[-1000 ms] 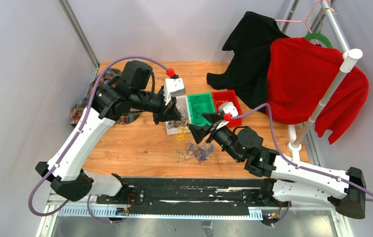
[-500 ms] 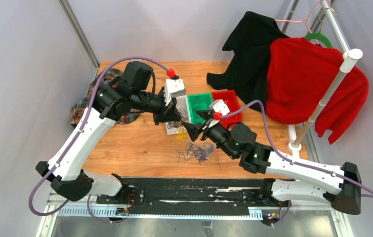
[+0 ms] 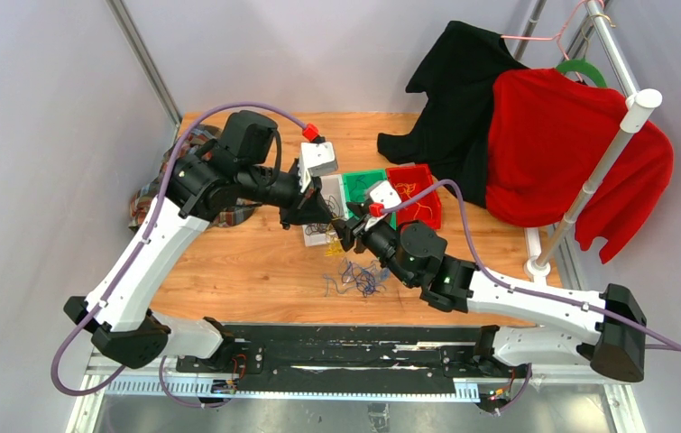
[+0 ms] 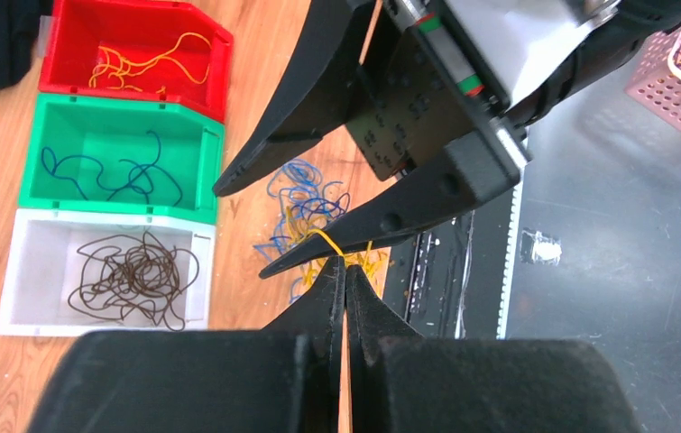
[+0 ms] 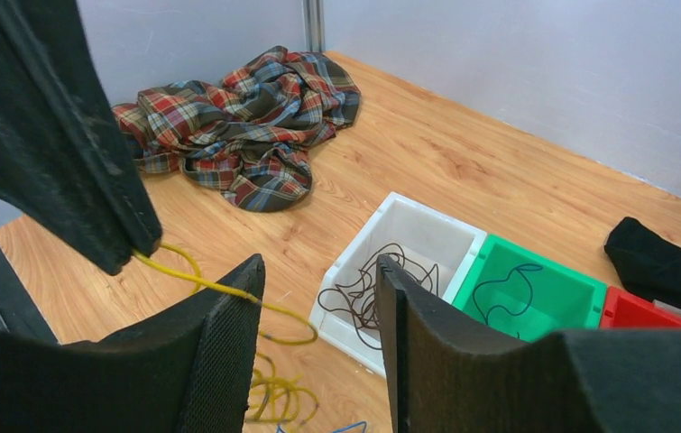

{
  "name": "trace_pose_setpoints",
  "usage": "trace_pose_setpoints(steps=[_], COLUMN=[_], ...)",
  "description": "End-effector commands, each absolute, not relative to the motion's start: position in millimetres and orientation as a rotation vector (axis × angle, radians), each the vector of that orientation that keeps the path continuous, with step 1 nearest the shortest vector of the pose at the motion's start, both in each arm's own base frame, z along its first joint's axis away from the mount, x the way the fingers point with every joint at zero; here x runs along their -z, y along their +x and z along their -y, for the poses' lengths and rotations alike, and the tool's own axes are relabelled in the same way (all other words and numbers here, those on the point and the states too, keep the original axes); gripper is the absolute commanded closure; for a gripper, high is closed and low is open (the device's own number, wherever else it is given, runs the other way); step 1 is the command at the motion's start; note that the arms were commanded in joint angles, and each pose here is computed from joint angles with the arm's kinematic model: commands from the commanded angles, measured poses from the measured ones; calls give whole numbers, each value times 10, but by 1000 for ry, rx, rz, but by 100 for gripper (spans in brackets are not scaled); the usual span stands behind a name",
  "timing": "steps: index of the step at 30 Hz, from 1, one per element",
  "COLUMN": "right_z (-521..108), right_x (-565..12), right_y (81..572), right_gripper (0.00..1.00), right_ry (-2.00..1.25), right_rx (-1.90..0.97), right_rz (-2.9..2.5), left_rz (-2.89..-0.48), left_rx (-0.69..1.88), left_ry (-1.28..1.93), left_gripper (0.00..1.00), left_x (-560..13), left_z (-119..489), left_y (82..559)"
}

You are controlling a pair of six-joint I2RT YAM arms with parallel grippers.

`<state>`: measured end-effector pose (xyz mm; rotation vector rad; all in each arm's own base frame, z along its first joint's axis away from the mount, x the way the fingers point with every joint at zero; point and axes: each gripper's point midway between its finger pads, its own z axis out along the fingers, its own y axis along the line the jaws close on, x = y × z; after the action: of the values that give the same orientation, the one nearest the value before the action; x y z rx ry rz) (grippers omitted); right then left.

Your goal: Untangle the cables

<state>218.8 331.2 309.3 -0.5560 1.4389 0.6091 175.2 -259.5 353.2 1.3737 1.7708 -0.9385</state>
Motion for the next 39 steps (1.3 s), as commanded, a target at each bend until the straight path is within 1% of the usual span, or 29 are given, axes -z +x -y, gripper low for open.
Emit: trace_pose_setpoints(steps=[1, 5, 11, 15, 19, 31, 36, 38, 39], right_z=[-3392, -3467, -3590, -3637, -3581, -3143, -2909, -2798, -2731], right_x=[-3234, -3120, -2861, -2662, -2424, -1810, -1593, -1614, -1700], right_y=[2194, 2208, 2204, 2208, 2216, 2219, 2193, 2155, 2122], right_gripper=[52, 56, 64, 74, 82, 91, 98, 95, 89], right_ry=[-496, -489, -484, -472, -446, -369, -345, -347, -347], right_rx=[-647, -663, -701, -712, -694, -566, -502, -491, -501], right_rz=[-1413, -1441, -1507, -1560, -1614, -1732, -1775, -1777, -1766], left_rz=[-1717, -1715, -1692, -1652, -1615, -1501, -1476, -1485, -1494], left_rx=[1005, 1023, 1010, 1003, 991, 936, 925, 919, 912], left_ry=[1368, 1368, 1359, 1360, 1361, 1318, 1305, 1311, 1317], left_gripper=[100, 99, 100, 100, 100, 100, 100, 100, 100], left_x=[-3735, -3753, -3860, -3972, -4067, -4486, -4586, -4536, -4490], left_z=[2616, 2641, 2668, 2672, 2662, 2583, 2564, 2556, 2549], left_y=[1609, 1608, 1658, 1659, 1650, 1608, 1596, 1600, 1605])
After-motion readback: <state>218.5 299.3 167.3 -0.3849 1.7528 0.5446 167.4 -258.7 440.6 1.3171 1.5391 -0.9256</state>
